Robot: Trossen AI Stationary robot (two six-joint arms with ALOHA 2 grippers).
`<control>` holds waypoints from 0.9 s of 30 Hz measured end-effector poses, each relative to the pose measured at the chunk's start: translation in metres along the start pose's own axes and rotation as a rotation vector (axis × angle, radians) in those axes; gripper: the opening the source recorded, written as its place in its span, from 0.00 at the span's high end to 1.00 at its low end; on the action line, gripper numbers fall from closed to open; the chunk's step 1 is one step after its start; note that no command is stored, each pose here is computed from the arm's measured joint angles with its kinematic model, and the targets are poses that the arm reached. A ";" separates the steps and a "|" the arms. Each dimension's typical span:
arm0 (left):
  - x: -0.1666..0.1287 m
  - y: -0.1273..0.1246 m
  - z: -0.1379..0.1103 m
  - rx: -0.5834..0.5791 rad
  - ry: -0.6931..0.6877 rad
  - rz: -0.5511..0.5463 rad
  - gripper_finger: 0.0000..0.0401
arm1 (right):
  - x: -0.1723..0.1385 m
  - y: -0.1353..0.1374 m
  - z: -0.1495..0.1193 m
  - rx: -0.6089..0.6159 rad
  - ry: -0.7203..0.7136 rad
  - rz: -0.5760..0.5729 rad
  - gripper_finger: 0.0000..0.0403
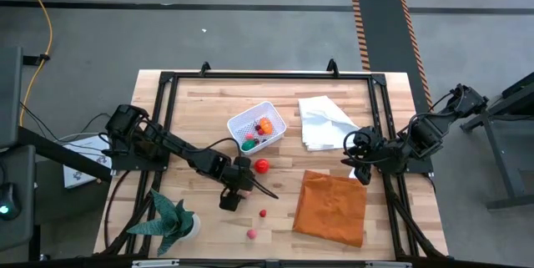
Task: Pick and placing Produce into tupperware
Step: Put the top apricot in the basket
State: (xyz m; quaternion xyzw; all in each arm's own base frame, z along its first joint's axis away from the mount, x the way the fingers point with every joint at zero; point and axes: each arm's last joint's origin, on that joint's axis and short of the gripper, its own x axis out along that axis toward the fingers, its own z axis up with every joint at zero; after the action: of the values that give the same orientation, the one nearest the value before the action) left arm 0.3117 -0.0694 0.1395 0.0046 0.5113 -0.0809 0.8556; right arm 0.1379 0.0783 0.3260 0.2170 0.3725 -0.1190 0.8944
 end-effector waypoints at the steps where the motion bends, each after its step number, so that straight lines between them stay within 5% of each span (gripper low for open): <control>1: 0.000 0.000 0.000 -0.002 -0.003 -0.002 0.34 | 0.000 0.000 0.000 0.000 0.000 0.000 0.66; 18: 0.000 0.000 -0.002 -0.003 0.025 0.001 0.34 | 0.000 0.000 0.000 0.000 0.000 0.000 0.66; 27: 0.000 0.000 -0.002 -0.004 0.026 -0.008 0.50 | 0.000 0.000 0.000 0.000 0.000 0.000 0.66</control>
State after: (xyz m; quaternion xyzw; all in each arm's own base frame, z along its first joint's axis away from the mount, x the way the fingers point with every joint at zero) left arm 0.3096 -0.0692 0.1383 0.0020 0.5224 -0.0832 0.8486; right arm 0.1379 0.0783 0.3261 0.2169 0.3724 -0.1189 0.8945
